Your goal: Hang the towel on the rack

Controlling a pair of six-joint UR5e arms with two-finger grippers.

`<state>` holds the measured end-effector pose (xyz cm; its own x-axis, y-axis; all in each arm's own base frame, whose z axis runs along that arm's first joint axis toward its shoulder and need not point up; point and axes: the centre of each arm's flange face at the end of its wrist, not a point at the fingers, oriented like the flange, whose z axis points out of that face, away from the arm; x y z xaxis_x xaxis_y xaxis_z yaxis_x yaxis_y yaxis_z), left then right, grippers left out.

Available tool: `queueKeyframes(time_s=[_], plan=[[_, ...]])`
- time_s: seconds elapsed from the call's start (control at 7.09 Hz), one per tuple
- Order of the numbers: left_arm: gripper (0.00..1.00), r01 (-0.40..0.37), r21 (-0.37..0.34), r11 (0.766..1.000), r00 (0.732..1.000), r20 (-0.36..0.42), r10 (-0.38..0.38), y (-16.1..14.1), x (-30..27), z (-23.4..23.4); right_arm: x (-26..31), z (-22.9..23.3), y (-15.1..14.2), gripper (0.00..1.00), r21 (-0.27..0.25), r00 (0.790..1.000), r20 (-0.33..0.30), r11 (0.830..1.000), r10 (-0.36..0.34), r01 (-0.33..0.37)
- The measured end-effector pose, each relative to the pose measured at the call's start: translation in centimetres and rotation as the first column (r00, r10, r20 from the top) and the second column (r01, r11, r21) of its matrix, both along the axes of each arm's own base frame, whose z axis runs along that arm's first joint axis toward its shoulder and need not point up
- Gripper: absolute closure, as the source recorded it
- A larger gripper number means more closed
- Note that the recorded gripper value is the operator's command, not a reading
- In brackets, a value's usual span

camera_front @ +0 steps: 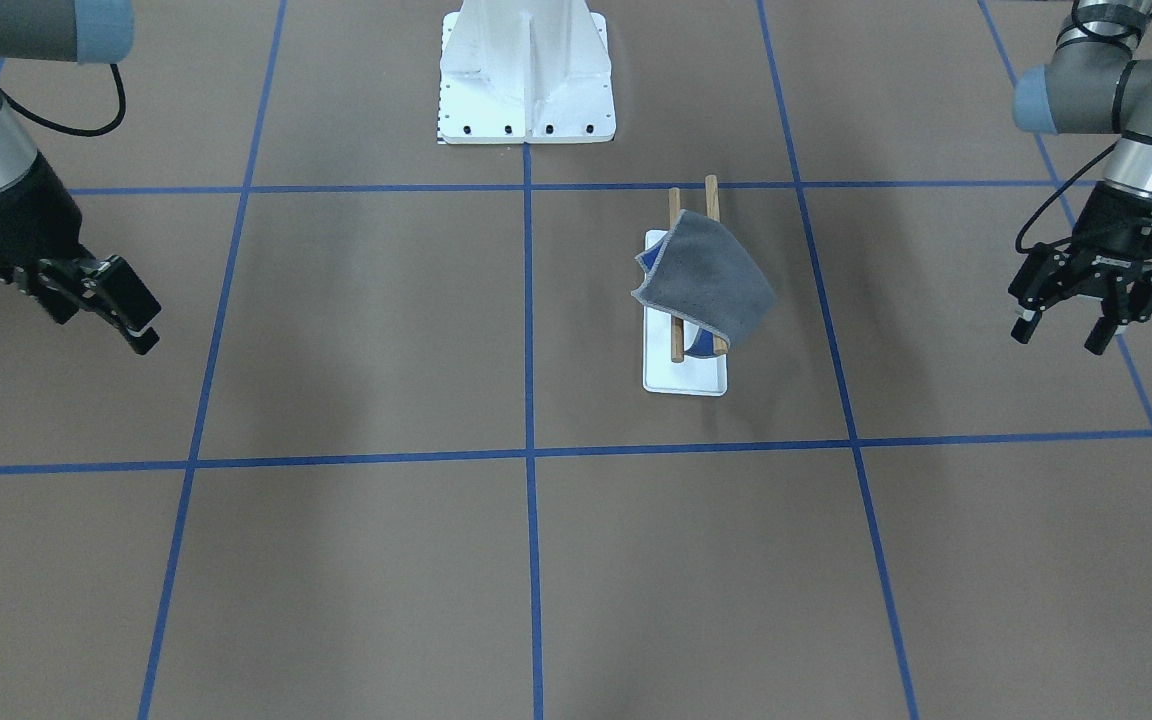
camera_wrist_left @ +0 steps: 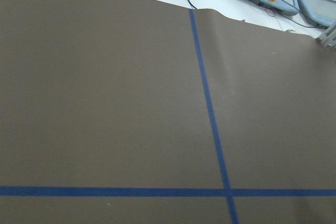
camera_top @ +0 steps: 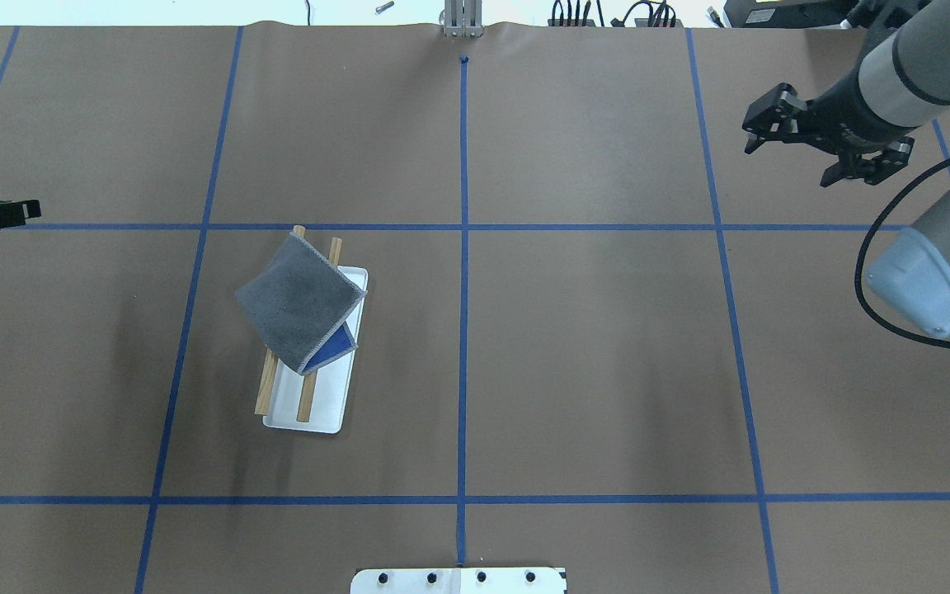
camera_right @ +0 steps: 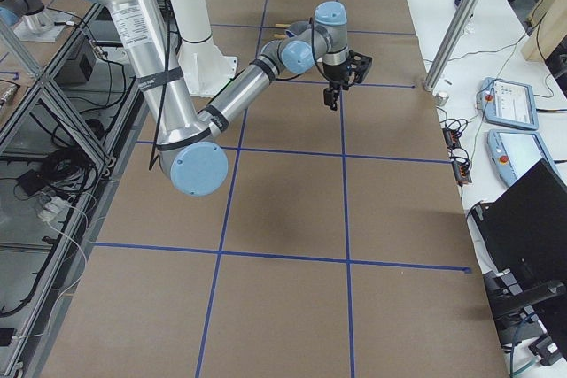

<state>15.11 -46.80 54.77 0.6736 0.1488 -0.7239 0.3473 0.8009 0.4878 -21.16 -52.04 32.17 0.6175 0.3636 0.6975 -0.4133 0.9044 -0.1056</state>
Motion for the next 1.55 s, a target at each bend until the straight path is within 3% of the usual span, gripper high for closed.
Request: queueKeyframes(time_s=[0.14, 0.42, 0.56, 0.85, 0.99, 1.13, 1.55], plan=[[0.02, -0.057, -0.015, 0.998, 0.990, 0.125, 0.059, -1.1, -3.2, 1.5, 2.6, 3.1, -0.3, 0.00, 0.045, 0.996, -0.063, 0.997, -0.065, 0.068], [0.02, -0.176, -0.135, 0.975, 0.955, 0.218, 0.203, -1.9, -9.3, 4.2, 8.6, 9.7, -1.1, 0.00, 0.088, 0.968, -0.140, 0.971, -0.209, 0.222], [0.02, -0.222, -0.210, 0.952, 0.942, 0.206, 0.265, -2.0, -10.6, 5.0, 11.8, 13.3, -1.7, 0.00, 0.106, 0.944, -0.157, 0.945, -0.291, 0.309], [0.02, -0.291, -0.338, 0.895, 0.932, 0.111, 0.345, -2.0, -10.9, 5.5, 17.7, 20.1, -2.3, 0.00, 0.144, 0.891, -0.165, 0.883, -0.423, 0.446], [0.02, -0.311, -0.378, 0.872, 0.930, 0.068, 0.362, -1.8, -11.0, 5.7, 19.5, 22.5, -1.8, 0.00, 0.153, 0.877, -0.158, 0.866, -0.455, 0.477], [0.02, -0.338, -0.379, 0.862, 0.920, 0.059, 0.387, -1.6, -11.4, 5.9, 20.4, 23.9, -1.1, 0.00, 0.151, 0.871, -0.151, 0.859, -0.468, 0.489], [0.02, -0.408, -0.327, 0.853, 0.876, 0.124, 0.467, -1.1, -16.3, 7.6, 20.7, 24.3, -0.3, 0.00, 0.167, 0.868, -0.128, 0.852, -0.480, 0.496]])
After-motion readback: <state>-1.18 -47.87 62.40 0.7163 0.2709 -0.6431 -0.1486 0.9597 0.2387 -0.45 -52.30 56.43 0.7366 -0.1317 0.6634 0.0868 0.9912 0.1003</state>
